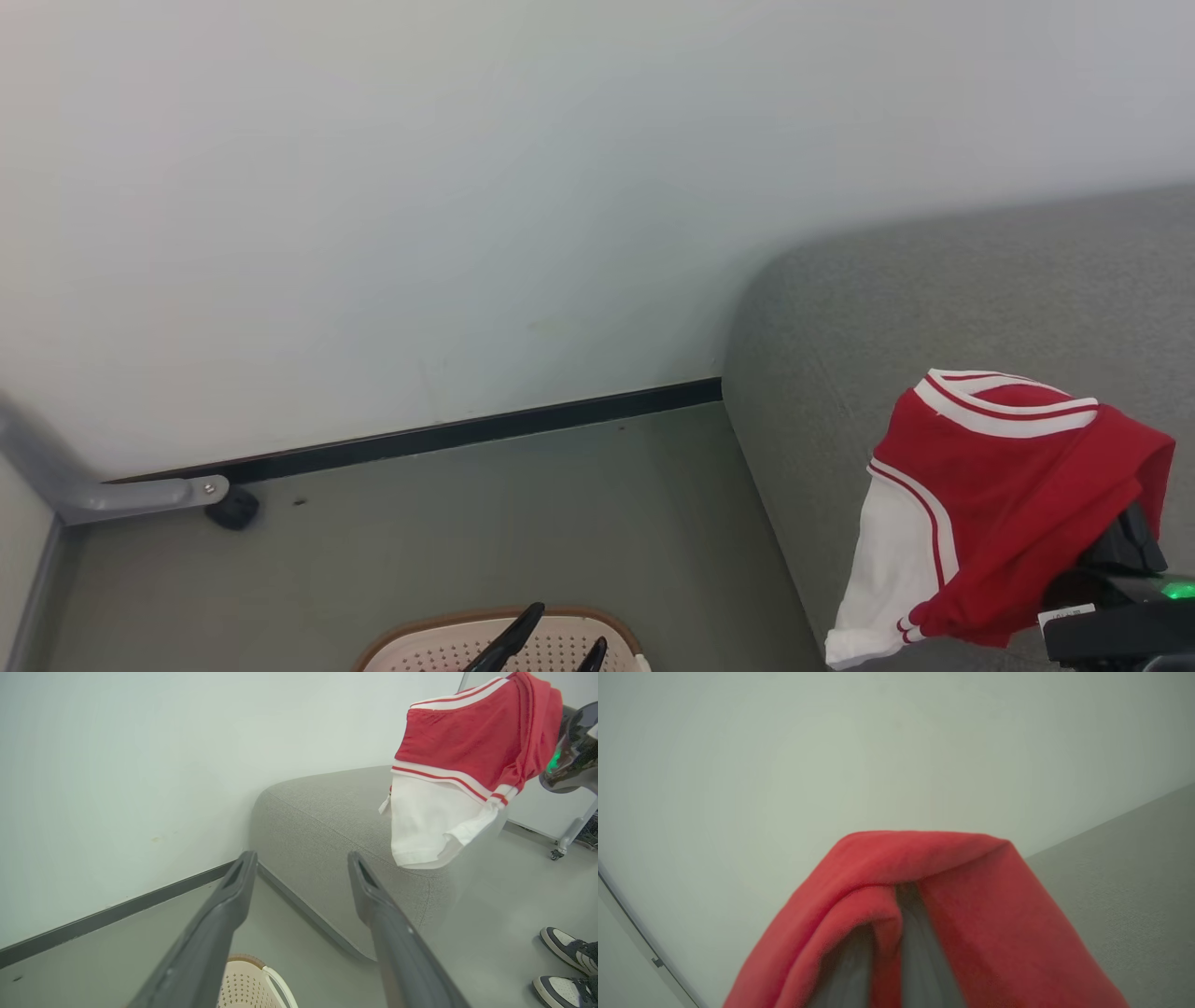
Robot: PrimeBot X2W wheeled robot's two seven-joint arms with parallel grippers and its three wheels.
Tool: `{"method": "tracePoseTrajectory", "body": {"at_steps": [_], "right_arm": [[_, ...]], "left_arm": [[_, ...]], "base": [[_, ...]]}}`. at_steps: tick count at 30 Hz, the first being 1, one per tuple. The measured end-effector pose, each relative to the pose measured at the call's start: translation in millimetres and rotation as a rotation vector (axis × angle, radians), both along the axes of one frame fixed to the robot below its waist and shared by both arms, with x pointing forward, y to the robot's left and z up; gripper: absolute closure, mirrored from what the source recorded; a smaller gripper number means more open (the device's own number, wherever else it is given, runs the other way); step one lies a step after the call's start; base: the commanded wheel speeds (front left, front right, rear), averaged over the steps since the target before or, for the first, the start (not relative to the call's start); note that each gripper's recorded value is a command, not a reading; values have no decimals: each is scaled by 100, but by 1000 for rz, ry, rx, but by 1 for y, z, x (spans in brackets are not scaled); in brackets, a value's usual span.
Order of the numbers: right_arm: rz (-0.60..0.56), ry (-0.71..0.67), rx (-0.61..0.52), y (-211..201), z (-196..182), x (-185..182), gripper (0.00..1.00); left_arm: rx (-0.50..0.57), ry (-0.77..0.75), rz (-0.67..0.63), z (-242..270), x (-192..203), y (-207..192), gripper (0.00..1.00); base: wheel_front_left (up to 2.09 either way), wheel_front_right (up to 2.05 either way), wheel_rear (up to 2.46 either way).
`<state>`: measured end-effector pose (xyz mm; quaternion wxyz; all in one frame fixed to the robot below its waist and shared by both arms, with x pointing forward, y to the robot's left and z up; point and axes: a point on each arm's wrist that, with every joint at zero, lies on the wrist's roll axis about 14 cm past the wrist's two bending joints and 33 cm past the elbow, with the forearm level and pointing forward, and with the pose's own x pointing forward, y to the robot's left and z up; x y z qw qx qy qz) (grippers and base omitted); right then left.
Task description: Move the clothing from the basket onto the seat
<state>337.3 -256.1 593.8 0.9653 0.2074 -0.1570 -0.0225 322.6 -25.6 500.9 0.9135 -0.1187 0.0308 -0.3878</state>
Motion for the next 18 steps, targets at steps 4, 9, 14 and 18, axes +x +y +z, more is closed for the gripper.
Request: {"method": "tracePoseTrajectory", "body": {"at_steps": [4,9,14,18], "right_arm": [[-65,5,-5,-18,-2,-14,100],[-153,7,-9,-43,-3,-33,100],[-239,20,0,-63,-8,-55,100],[-312,30,4,-79,-11,-74,100]], "left_arm": [[3,-13,-50,1,0,-14,0],[-11,-11,-110,2,0,-33,0],[-28,-8,-162,3,0,-50,0],[-35,-5,-207,3,-1,-65,0]], "base": [[0,0,0],[0,0,0],[0,0,0],[0,0,0]]}}
